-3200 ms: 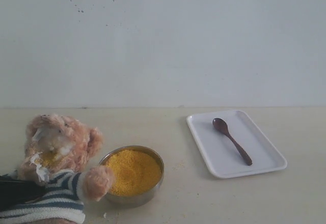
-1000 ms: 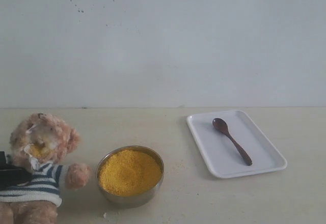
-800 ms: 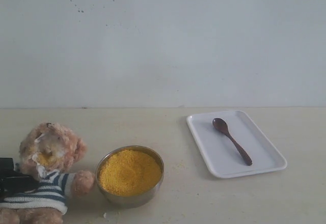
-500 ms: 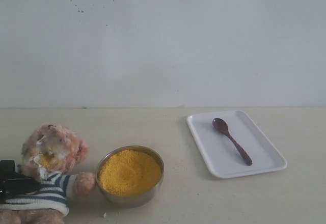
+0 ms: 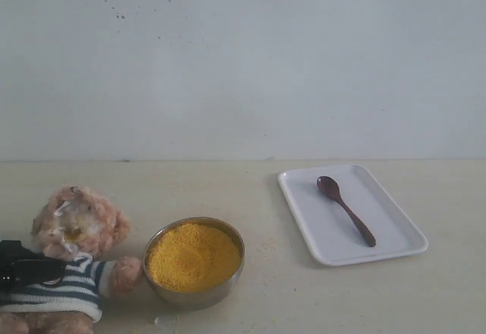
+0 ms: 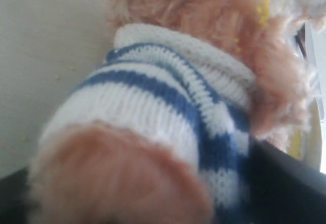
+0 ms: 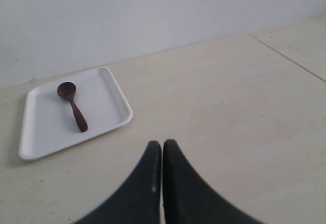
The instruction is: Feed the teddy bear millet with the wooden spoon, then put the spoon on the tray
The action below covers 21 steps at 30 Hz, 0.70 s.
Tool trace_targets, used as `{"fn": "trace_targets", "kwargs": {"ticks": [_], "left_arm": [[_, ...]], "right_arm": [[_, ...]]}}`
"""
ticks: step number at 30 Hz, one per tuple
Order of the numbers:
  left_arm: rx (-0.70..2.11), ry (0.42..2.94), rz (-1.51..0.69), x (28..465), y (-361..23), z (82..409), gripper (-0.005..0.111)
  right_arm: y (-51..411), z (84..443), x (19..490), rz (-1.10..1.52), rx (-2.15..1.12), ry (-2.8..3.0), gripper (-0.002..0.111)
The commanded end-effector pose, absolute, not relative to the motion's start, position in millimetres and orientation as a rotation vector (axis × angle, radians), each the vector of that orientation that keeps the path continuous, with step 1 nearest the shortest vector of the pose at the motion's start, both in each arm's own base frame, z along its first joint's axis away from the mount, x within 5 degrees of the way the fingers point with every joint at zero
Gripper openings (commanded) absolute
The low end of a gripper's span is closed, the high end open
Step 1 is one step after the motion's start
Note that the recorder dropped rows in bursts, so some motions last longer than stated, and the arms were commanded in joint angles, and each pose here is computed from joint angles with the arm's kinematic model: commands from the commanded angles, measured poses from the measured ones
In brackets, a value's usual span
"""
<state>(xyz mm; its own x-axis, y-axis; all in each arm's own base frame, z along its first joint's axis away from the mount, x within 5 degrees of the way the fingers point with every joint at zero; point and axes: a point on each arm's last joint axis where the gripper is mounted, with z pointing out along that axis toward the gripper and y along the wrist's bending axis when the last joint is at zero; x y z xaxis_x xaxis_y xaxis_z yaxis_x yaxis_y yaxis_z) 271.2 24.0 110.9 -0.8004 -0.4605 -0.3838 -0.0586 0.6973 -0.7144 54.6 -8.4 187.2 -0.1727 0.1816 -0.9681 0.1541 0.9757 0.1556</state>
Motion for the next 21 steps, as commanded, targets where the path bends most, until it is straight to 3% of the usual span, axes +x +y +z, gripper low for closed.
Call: {"fn": "trace_targets", "kwargs": {"ticks": [1, 10, 21], "left_arm": [[-0.39, 2.352, -0.971, 272.4, 22.9, 111.6, 0.088], [-0.347, 2.206, -1.13, 268.6, 26.7, 140.4, 0.094], [-0.405, 2.122, -1.008, 246.3, 57.3, 191.5, 0.094]], "right_arm": [[-8.2, 188.0, 54.3, 0.027, 0.247, 1.744, 0.0], [-7.0, 187.9, 54.4, 0.072, 0.278, 1.742, 0.0], [-4.4, 187.7, 54.6, 0.172, 0.346, 1.734, 0.0]]}}
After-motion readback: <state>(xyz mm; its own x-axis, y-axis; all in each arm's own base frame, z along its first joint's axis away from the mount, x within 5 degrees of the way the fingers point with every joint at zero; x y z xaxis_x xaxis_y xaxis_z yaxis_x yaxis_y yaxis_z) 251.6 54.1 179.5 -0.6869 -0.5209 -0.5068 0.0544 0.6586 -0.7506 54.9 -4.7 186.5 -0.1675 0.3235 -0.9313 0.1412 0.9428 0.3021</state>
